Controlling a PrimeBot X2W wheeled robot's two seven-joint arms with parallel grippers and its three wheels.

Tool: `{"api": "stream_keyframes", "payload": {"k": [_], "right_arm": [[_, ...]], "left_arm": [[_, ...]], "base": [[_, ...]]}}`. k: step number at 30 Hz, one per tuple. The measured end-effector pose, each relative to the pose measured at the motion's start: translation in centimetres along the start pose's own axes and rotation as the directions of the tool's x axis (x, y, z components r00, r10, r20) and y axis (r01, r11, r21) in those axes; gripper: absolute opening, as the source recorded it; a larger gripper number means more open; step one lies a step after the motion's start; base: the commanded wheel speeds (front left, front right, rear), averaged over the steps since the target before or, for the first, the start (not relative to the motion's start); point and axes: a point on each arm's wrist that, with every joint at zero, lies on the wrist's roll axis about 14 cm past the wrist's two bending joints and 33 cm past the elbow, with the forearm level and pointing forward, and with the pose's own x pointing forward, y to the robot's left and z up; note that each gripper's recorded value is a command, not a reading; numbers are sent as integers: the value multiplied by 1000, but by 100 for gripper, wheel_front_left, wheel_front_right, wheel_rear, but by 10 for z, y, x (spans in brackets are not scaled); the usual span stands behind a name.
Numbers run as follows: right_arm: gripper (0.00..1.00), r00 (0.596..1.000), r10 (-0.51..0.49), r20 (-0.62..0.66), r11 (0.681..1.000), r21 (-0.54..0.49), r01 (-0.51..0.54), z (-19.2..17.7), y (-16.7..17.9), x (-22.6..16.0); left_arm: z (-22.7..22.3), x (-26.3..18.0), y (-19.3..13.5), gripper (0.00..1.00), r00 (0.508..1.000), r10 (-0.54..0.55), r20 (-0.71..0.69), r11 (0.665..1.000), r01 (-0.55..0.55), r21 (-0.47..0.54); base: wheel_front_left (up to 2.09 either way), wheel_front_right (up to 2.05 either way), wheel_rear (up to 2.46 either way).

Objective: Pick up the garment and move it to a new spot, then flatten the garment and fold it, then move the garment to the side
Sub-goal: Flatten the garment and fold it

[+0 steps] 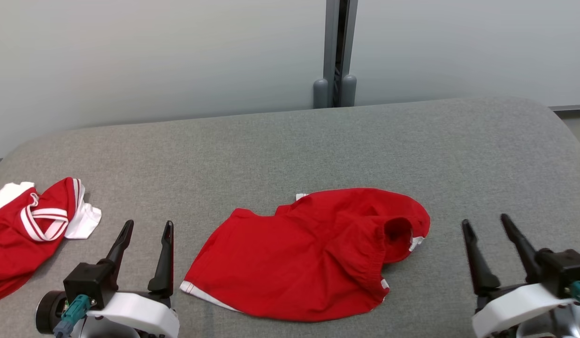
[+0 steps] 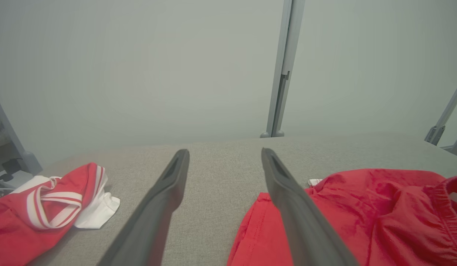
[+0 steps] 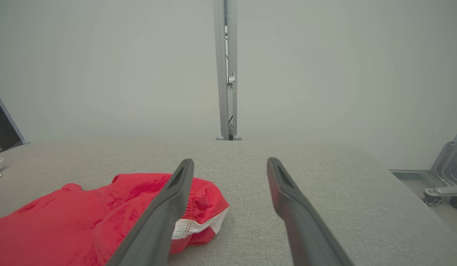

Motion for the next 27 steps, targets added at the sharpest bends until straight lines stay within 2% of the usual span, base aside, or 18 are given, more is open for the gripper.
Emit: {"api": "stream_keyframes", "payload": {"k": [6, 7, 13, 19, 21, 22, 27], "right_arm": [[100, 976, 141, -165, 989, -27, -147, -40, 36, 5], [100, 976, 141, -165, 989, -27, -147, -40, 36, 5], [100, 903, 275, -329, 956, -9, -295, -88, 73, -1], [100, 829, 347, -438, 924, 11, -381, -123, 91, -2], [39, 808, 365, -463, 914, 13, -406, -131, 94, -2], [0, 794, 374, -480, 908, 14, -419, -135, 96, -2], [0, 724, 403, -560, 874, 1, -486, -147, 99, -12]], "left_arm": [[-3, 4, 5, 100, 1000, 16, -10, 1000, -16, -3], [-3, 4, 5, 100, 1000, 16, -10, 1000, -16, -3], [-9, 10, 14, 100, 999, 45, -16, 999, -45, -13], [-21, 14, 22, 100, 996, 75, -41, 997, -76, -23], [-24, 15, 24, 100, 996, 82, -47, 996, -83, -24], [-25, 16, 25, 100, 995, 84, -49, 996, -85, -24], [-30, 20, 24, 100, 995, 82, -57, 996, -84, -31]], "base": [[0, 0, 0], [0, 0, 0], [0, 0, 0], [0, 0, 0], [0, 0, 0], [0, 0, 0], [0, 0, 0]]}}
